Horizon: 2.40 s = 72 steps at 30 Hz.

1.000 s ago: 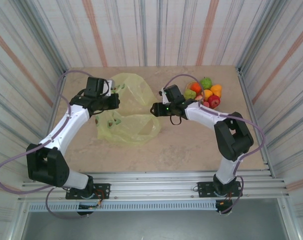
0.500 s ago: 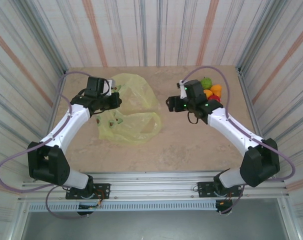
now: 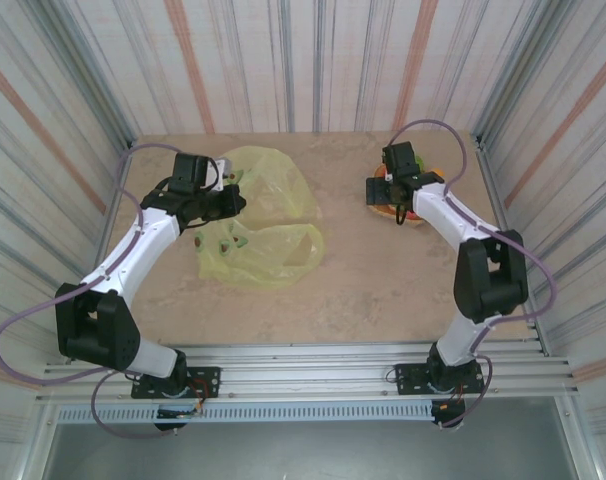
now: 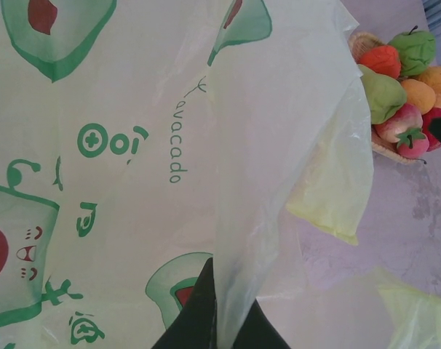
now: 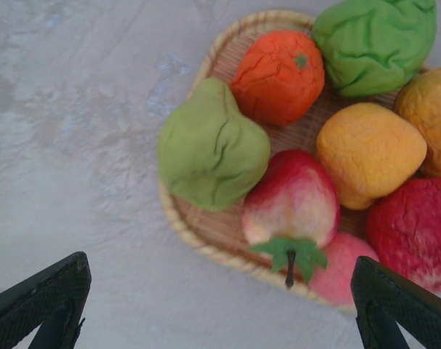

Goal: Place the fruits into the plastic bag

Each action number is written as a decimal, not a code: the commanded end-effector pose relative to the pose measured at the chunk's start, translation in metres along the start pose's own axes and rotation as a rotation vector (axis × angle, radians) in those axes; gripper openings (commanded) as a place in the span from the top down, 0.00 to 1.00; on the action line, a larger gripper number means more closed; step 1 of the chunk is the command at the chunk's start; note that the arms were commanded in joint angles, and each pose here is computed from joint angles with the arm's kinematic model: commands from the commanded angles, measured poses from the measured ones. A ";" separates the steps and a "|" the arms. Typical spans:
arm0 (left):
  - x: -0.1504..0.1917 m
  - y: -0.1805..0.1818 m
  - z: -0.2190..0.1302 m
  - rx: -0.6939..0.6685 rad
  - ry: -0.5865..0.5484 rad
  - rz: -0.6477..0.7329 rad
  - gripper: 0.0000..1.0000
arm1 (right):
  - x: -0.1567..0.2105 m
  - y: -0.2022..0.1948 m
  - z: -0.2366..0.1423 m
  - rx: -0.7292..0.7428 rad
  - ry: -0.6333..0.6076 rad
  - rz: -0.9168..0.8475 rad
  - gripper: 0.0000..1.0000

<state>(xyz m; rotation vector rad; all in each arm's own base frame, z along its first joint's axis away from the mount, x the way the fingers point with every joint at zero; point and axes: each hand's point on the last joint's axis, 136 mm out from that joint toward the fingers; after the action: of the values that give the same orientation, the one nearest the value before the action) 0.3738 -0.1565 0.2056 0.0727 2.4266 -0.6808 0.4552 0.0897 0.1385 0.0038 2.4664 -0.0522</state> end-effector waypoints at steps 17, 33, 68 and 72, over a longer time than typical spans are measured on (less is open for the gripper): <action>-0.004 -0.001 -0.002 0.046 -0.007 -0.025 1.00 | -0.001 0.006 0.067 0.055 0.152 -0.122 0.08; -0.005 0.001 -0.005 0.058 -0.008 -0.043 1.00 | 0.002 0.007 0.093 0.072 0.197 -0.203 0.14; -0.006 0.001 -0.006 0.072 -0.007 -0.051 1.00 | -0.046 0.018 0.035 -0.022 0.060 -0.167 0.43; -0.005 0.001 -0.005 0.074 -0.005 -0.053 1.00 | -0.059 0.026 0.007 -0.083 -0.001 -0.138 0.46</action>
<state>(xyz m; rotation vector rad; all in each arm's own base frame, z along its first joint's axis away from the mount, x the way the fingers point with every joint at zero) 0.3763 -0.1523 0.2116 0.0439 2.4089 -0.7687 0.5117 0.1082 0.1232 -0.2100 2.5447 -0.1018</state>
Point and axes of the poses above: each hand's point on the last joint's axis, 136 mm out from that joint toward the fingers, its own z axis out along the fingers, its own y axis along the line the jaws close on, x = y × z, and after that the axes turned 2 degrees about z, right-handed
